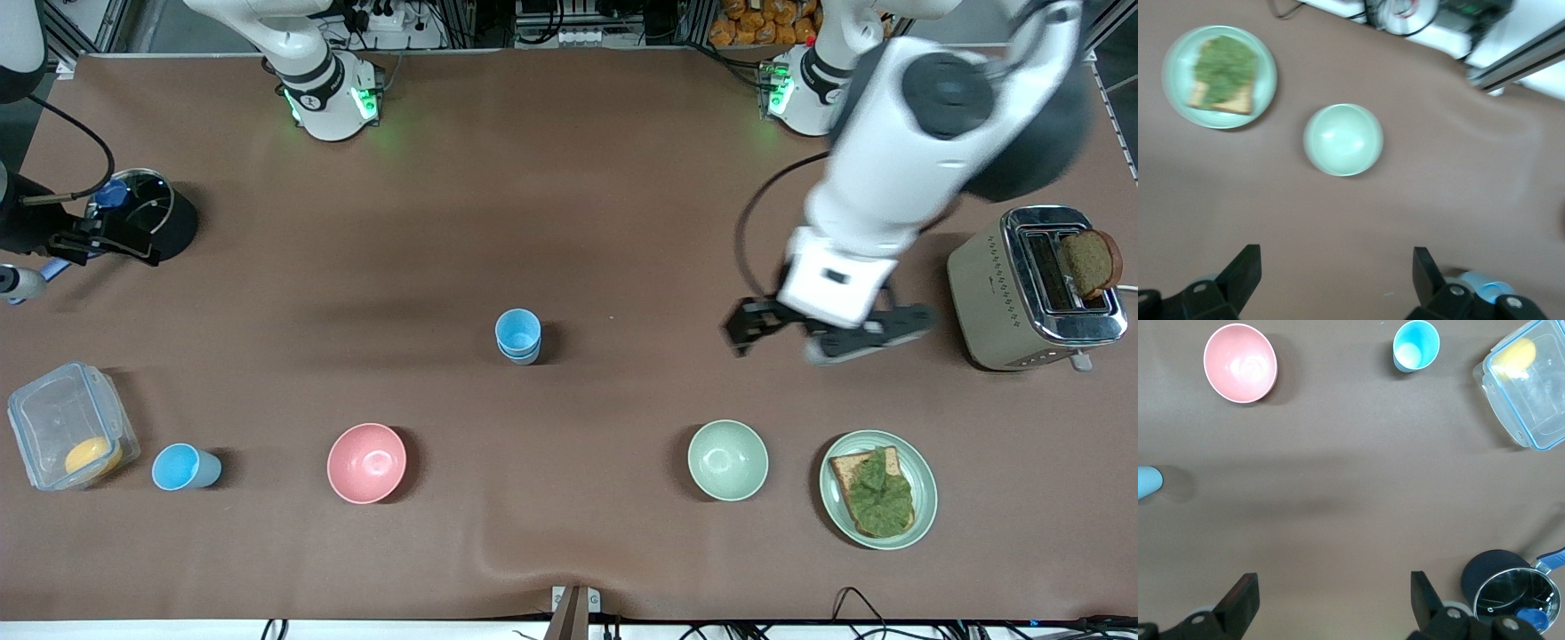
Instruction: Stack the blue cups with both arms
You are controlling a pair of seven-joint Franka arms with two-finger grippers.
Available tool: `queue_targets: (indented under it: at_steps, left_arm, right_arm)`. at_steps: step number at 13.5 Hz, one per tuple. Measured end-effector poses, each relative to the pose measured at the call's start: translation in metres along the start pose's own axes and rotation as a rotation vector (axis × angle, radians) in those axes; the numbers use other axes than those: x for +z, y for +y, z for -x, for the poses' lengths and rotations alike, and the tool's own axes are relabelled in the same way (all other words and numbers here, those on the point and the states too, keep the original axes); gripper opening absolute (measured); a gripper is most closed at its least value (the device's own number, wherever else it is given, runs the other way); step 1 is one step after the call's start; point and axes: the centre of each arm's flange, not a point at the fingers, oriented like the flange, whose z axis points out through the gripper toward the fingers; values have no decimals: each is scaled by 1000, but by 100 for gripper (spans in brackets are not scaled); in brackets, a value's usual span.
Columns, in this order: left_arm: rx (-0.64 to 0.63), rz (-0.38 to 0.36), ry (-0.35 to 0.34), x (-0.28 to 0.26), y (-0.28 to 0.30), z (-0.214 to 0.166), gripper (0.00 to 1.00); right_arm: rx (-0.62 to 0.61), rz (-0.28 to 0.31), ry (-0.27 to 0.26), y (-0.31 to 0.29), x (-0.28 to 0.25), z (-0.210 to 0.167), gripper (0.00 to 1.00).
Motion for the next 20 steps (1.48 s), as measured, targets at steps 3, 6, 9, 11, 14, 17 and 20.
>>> queue_targets:
  at_steps: [3, 6, 9, 11, 14, 17, 20]
  left_arm:
    - [101, -57, -65, -13, -73, -26, 100]
    - [207, -79, -115, -22, -127, -40, 100]
    - [314, -84, -148, -28, -160, -37, 100]
    - [324, -88, -160, -33, -181, -27, 100]
    - [309, -95, -165, -49, -200, 0, 100]
    - [306, -99, -167, -63, -207, 18, 100]
    - [299, -79, -164, -65, -206, 19, 100]
  right_arm:
    - [0, 0, 0, 0, 0, 0, 100]
    - [0, 0, 0, 0, 0, 0, 100]
    - [1, 0, -1, 0, 0, 0, 100]
    - [1, 0, -1, 1, 0, 0, 100]
    - [2, 0, -1, 1, 1, 0, 100]
    - [2, 0, -3, 1, 1, 0, 100]
    - [2, 0, -3, 1, 1, 0, 100]
